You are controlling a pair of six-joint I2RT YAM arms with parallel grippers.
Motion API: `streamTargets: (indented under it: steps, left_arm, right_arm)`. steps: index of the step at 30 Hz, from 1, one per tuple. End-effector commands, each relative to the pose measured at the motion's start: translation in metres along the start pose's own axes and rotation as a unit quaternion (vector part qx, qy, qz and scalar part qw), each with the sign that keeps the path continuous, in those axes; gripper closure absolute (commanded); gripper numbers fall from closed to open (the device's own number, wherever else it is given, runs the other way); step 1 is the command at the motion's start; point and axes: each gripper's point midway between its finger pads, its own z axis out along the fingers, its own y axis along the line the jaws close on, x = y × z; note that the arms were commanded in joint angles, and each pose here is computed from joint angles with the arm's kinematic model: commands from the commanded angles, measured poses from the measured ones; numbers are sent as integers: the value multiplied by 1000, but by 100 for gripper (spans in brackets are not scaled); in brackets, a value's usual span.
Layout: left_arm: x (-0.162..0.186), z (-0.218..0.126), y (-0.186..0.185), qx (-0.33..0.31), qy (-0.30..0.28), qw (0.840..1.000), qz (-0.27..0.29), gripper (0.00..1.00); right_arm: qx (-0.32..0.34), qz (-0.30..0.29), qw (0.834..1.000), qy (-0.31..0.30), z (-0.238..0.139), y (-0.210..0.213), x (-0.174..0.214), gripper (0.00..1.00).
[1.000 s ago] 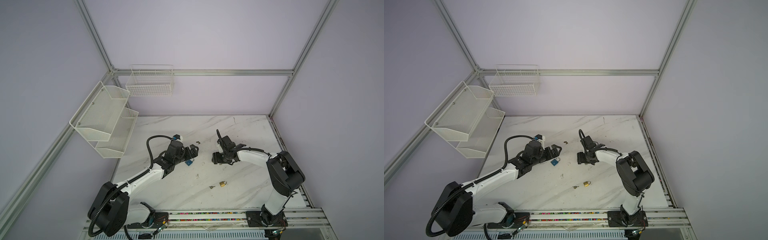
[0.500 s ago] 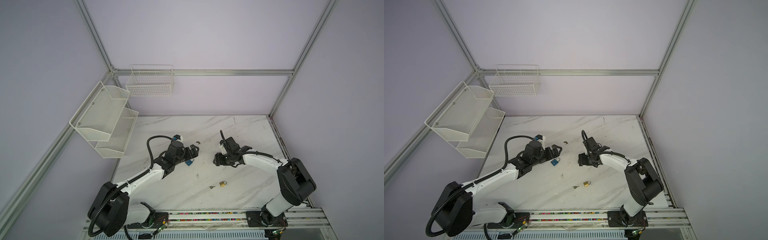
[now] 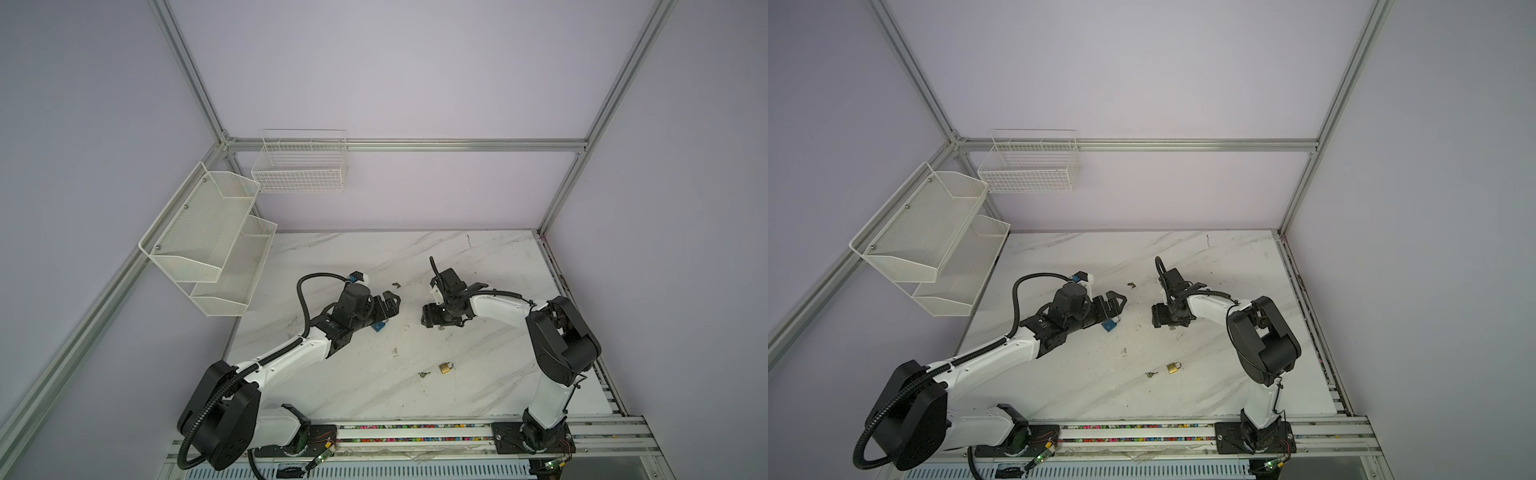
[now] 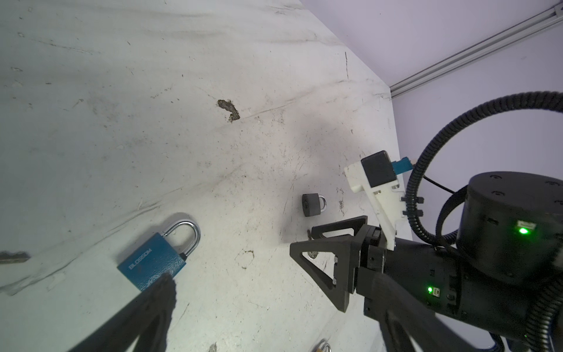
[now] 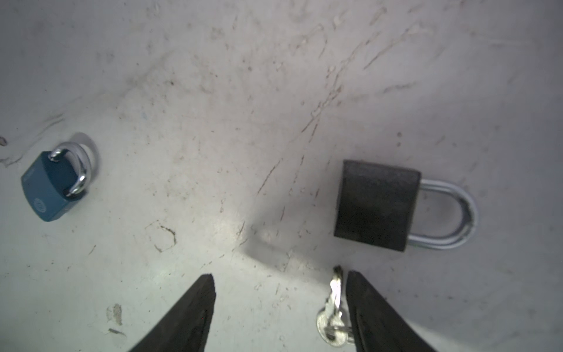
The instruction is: Unlock with the key
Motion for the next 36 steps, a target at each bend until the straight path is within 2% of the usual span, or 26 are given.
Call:
streamTargets:
  steps: [1,15,22,32,36]
  left_arm:
    - [-18,-13,-17,19,-30,999,-5,0]
    - [-11,-12,-25,29,-8,1000,5,0]
    - [-10,-12,-27,30,-7,1000,2,0]
    - [-6,-11,-37,33,-8,999,3,0]
    - [-5,-12,-39,35,-7,999,1,0]
  right_arm:
    - [13,-6,1000,9,-2,-6,6,28]
    - [-17,16,999,27,-22,-3,40,29]
    - [-69,13,998,3,-35,27,41,31]
    - [16,14,1000,-13,-37,3,23,32]
    - [29,2,999,-25,-38,1,11,32]
